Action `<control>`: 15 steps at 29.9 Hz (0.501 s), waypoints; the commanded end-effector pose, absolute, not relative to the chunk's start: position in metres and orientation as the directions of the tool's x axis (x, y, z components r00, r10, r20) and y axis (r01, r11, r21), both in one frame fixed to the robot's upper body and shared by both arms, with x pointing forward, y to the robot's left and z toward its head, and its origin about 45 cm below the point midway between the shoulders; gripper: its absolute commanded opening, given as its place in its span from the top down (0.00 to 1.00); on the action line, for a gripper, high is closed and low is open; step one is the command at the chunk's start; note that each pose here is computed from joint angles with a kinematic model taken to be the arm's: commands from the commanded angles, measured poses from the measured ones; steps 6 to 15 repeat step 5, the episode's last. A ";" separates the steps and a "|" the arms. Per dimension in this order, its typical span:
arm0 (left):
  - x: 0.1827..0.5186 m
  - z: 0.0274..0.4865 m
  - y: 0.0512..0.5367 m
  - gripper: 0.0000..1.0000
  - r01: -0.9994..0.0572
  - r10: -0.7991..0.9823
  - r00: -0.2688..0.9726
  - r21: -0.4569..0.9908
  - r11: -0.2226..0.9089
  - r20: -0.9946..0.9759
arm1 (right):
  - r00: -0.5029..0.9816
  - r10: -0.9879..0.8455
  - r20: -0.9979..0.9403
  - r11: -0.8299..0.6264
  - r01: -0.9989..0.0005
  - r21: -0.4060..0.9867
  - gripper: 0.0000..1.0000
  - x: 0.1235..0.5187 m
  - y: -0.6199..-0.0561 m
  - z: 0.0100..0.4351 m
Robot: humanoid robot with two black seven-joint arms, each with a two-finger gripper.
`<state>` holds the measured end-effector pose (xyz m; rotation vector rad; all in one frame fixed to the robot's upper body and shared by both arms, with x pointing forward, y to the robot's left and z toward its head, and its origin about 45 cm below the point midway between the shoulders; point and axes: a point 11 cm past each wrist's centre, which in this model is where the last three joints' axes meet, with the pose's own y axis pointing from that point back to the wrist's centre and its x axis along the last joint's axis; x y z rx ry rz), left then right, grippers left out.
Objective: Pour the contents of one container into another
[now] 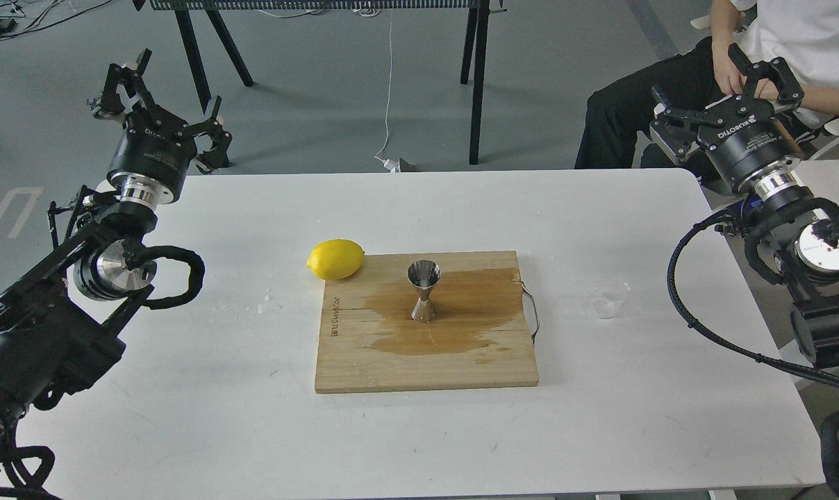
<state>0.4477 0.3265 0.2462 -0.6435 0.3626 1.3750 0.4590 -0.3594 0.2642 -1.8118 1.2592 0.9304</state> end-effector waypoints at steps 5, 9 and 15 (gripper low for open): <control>0.448 0.247 0.326 0.00 -0.975 0.786 0.182 -0.212 0.066 -0.591 | 0.258 -0.421 -0.869 -0.227 -0.958 -0.175 0.00 0.465 -0.362 0.270; 0.448 0.247 0.326 0.00 -0.975 0.786 0.182 -0.212 0.066 -0.591 | 0.258 -0.421 -0.869 -0.227 -0.958 -0.175 0.00 0.465 -0.362 0.270; 0.448 0.247 0.326 0.00 -0.975 0.786 0.182 -0.212 0.066 -0.591 | 0.258 -0.421 -0.869 -0.227 -0.958 -0.175 0.00 0.465 -0.362 0.270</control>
